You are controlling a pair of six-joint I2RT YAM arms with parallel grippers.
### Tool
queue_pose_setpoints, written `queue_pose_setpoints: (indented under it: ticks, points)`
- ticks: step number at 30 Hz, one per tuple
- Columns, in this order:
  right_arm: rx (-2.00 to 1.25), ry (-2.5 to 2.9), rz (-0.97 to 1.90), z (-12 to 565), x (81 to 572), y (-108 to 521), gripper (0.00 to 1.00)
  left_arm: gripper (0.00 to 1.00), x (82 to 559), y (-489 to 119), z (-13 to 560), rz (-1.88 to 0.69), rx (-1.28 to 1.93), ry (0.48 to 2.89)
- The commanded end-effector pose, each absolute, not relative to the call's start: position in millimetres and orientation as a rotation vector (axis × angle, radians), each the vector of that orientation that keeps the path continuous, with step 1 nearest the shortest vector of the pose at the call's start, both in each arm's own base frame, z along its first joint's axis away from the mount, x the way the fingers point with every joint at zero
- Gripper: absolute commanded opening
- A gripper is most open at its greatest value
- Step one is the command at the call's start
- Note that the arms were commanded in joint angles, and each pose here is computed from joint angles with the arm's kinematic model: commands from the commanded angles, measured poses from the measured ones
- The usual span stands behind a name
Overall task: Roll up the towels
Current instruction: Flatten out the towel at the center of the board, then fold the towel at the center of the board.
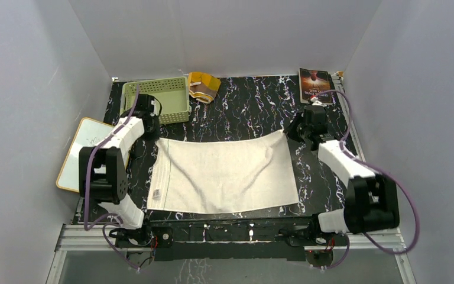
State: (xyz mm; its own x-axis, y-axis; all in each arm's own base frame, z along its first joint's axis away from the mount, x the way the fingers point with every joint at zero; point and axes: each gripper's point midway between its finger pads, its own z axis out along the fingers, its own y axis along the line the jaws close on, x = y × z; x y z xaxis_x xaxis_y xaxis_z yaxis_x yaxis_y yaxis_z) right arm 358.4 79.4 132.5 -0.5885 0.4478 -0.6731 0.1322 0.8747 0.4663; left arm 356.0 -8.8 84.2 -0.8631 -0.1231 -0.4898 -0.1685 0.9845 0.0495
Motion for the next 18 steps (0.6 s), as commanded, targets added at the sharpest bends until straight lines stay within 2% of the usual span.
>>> queue_pose_setpoints:
  ticks: [1,5,11,18]
  points:
    - [0.375,1.982,0.442,176.3,435.8,71.9,0.0,0.0,416.4,1.7,96.4,0.067,-0.17,2.496]
    - [0.379,1.995,0.419,168.4,469.1,68.3,0.0,0.0,441.8,12.6,81.9,0.027,-0.218,2.543]
    - [0.418,1.982,0.375,164.7,487.6,52.8,0.0,0.0,465.6,23.9,96.4,0.035,-0.222,2.421]
    - [0.491,1.967,0.339,166.2,480.0,36.0,0.0,0.0,451.4,26.6,113.2,0.012,-0.177,2.319]
